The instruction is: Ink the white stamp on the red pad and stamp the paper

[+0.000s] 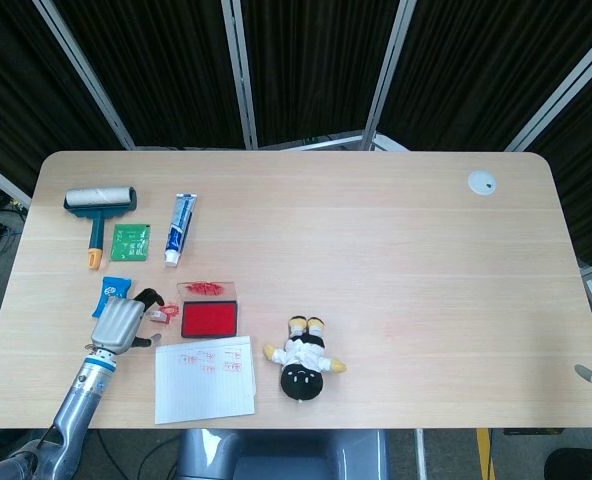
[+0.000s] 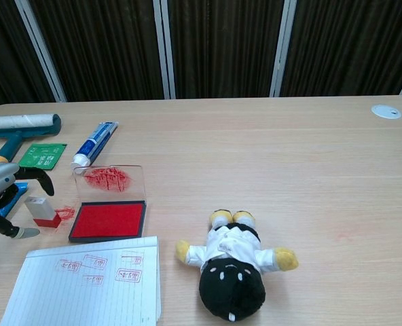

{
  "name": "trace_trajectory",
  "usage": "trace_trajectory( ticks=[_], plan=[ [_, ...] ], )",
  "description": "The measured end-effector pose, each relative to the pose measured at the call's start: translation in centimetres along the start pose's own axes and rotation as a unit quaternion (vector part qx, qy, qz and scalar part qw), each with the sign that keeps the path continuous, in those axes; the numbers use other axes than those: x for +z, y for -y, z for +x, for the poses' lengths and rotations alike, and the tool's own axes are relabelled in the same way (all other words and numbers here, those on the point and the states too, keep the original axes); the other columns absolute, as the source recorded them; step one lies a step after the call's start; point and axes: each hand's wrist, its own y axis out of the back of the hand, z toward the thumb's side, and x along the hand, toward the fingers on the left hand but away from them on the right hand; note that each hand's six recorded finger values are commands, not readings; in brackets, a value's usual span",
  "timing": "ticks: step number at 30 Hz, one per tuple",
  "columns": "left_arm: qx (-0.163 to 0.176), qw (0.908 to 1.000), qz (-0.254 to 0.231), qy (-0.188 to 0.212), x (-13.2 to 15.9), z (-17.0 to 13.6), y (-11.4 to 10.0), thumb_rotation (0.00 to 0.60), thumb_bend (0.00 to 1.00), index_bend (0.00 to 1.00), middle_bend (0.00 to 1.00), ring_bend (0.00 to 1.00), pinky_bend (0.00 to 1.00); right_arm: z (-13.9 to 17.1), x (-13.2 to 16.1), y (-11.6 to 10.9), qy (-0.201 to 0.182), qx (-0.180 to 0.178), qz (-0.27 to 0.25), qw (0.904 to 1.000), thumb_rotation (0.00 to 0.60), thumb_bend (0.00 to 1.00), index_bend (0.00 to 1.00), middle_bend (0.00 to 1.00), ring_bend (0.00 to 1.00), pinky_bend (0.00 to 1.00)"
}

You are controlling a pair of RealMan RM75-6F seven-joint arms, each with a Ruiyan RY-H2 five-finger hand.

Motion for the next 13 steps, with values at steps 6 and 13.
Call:
trace_trajectory(
  ticks=[6, 13],
  plan=[
    [0.039, 0.9990, -0.019, 0.012, 0.6, -1.6, -3.0, 0.600, 0.03, 0.36, 0.27, 0.73, 0.81, 0.4, 0.5, -0.2, -0.013, 0.000, -0.005, 0.9999, 0.600, 0.00, 0.00, 0.00, 0.00, 0.00],
    [0.096, 0.9939, -0.037, 0.039, 2.0, -5.7, -9.4, 0.600, 0.00, 0.21, 0.08, 0.38, 0.32, 1.2, 1.3, -0.8, -0.038, -0.007, -0.019, 0.9991, 0.600, 0.00, 0.00, 0.00, 0.00, 0.00]
  ],
)
